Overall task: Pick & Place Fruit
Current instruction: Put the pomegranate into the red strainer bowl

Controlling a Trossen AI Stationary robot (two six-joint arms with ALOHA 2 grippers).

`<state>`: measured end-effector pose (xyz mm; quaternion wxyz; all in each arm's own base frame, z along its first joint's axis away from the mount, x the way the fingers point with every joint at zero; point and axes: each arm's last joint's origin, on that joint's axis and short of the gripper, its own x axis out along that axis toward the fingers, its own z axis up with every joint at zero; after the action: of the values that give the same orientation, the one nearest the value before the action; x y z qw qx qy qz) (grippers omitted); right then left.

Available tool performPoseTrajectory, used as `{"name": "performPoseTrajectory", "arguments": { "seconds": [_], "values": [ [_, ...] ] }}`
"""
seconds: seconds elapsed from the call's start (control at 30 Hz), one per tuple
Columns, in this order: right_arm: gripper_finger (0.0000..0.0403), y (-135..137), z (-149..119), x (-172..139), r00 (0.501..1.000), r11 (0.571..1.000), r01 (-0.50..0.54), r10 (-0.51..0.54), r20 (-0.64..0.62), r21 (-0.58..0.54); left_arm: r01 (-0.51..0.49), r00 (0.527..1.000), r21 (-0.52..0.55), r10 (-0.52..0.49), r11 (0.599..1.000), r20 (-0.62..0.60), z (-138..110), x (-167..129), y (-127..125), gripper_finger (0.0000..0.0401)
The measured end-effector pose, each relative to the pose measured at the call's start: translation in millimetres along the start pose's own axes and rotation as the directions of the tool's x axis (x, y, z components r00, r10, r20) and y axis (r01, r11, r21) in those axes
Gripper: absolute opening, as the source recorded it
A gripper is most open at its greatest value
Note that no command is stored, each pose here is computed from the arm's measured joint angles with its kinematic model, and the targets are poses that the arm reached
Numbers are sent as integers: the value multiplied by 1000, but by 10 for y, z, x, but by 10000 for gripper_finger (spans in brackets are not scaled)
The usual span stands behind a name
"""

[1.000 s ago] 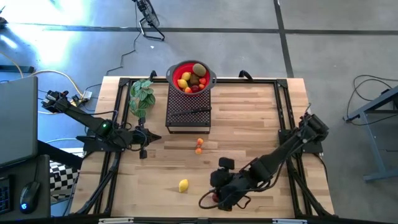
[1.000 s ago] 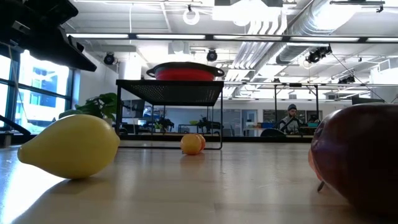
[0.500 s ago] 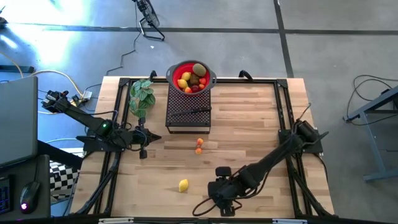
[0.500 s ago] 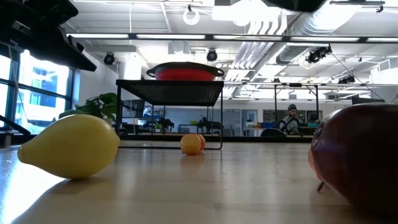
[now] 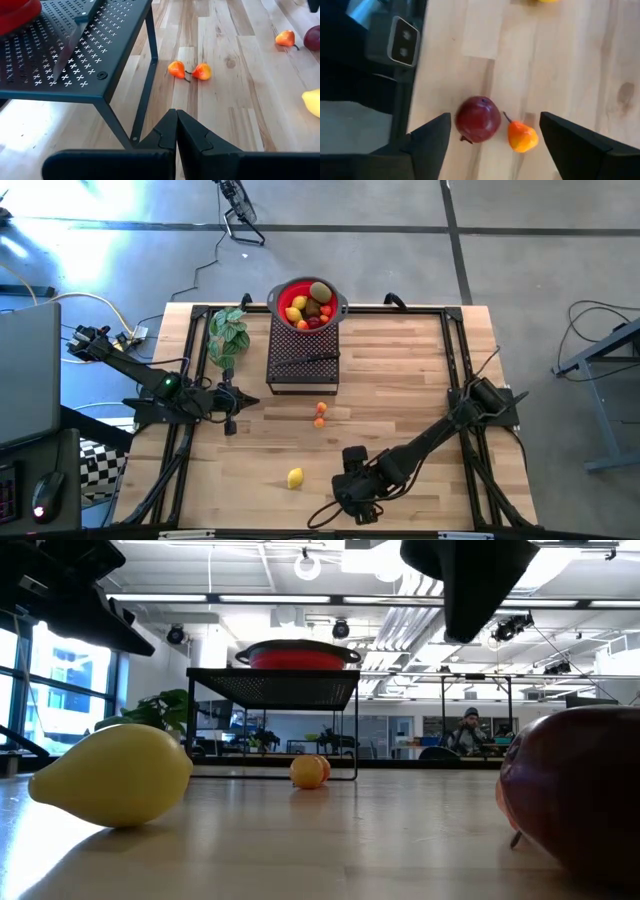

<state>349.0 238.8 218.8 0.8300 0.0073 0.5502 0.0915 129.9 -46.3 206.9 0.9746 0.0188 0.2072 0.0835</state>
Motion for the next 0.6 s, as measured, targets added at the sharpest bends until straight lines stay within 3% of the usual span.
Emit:
{"name": "performPoseTrajectory", "arguments": {
  "seconds": [0.6],
  "values": [
    [307,0,-67,356,995,999,-19,15,-99,-46,0,1000,1,0,1000,0,-1,0,0,3]
  ]
}}
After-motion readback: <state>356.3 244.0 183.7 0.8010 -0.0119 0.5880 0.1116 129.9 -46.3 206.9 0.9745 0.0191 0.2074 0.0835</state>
